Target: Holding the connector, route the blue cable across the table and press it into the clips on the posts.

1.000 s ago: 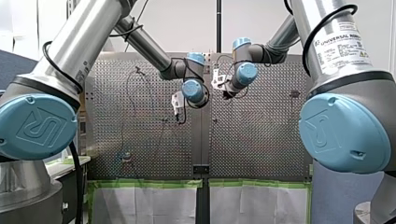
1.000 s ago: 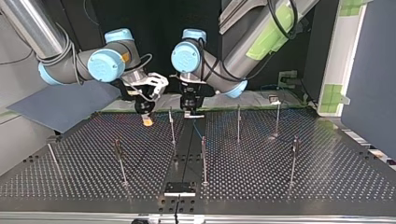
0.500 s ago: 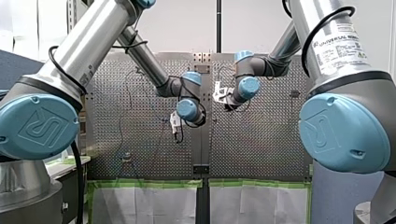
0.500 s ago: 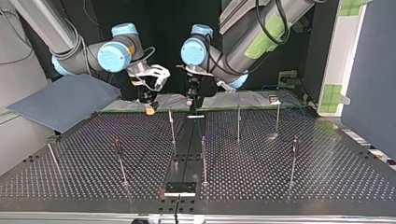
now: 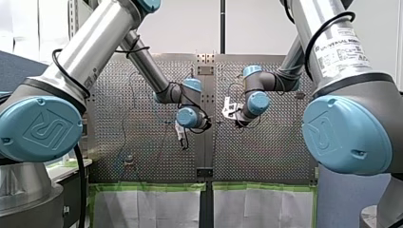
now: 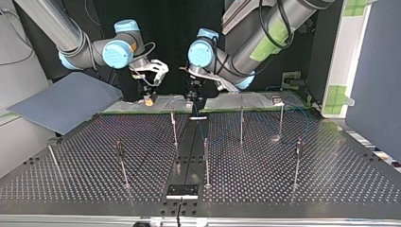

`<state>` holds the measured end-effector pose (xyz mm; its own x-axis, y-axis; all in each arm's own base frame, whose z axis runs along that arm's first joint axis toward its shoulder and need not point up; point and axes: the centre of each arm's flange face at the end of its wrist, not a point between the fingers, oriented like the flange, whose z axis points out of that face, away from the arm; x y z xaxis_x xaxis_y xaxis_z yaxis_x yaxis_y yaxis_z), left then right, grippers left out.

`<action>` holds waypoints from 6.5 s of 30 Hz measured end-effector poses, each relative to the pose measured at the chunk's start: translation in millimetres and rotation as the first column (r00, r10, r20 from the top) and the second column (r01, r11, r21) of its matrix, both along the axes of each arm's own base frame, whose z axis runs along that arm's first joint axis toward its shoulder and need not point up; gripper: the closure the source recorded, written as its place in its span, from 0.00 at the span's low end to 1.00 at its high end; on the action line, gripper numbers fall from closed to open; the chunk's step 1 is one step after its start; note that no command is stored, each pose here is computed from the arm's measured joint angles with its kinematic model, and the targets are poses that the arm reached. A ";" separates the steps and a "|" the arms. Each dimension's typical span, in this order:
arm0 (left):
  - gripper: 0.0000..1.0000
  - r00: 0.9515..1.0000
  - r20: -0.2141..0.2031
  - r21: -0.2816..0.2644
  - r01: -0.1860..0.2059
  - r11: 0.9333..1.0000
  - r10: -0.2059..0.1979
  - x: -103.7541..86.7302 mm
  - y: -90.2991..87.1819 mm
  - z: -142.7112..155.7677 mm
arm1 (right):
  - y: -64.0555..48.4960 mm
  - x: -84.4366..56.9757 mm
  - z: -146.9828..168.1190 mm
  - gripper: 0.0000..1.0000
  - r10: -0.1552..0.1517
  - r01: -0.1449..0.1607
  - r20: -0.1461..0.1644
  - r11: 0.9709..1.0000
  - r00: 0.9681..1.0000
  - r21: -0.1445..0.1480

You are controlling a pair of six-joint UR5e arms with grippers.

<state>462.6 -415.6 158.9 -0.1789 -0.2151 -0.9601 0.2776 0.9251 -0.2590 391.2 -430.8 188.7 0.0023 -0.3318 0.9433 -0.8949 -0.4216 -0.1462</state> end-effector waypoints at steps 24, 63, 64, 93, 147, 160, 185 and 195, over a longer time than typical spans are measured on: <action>1.00 1.000 0.010 -0.021 -0.016 1.000 0.016 59.2 -6.7 -8.9 | -47.9 -19.8 -1.1 1.00 -0.028 0.028 0.025 1.000 0.999 -0.014; 0.08 0.997 -0.043 0.043 -0.060 0.997 0.062 129.6 6.4 -4.8 | -101.2 -43.2 11.2 1.00 -0.080 0.082 0.035 0.996 0.996 -0.040; 0.00 0.997 -0.048 0.052 -0.060 0.997 0.062 128.0 5.6 -5.3 | -101.2 -43.4 11.2 1.00 -0.080 0.082 0.034 0.996 0.996 -0.040; 0.00 0.996 -0.090 0.140 -0.015 0.990 0.027 62.0 -14.3 29.0 | -104.2 -48.7 11.1 1.00 -0.087 0.088 0.025 0.995 0.996 -0.042; 0.00 0.997 -0.075 0.040 0.017 0.999 -0.014 -36.6 -120.2 20.4 | -114.6 -78.1 41.1 1.00 -0.093 0.094 0.012 0.994 0.996 -0.063; 0.00 0.998 -0.054 0.022 -0.012 1.000 0.013 -6.6 -144.9 -8.7 | -115.0 -78.4 41.1 1.00 -0.079 0.079 0.014 0.995 0.997 -0.063; 0.00 0.996 0.039 -0.066 -0.077 0.995 0.080 32.6 -160.6 16.3 | -117.0 -81.0 40.3 1.00 -0.071 0.071 0.015 0.995 0.997 -0.063; 0.00 0.991 0.044 -0.071 -0.125 0.990 0.128 56.4 -163.2 2.2 | -116.5 -79.8 40.7 1.00 -0.055 0.056 0.012 0.996 0.998 -0.065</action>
<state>519.0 -578.8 161.1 -0.0996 -0.2983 -0.9493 0.1732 0.9343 -0.3117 311.4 -547.3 229.4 -0.0241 -0.2685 0.9630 -0.9159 -0.3801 -0.1289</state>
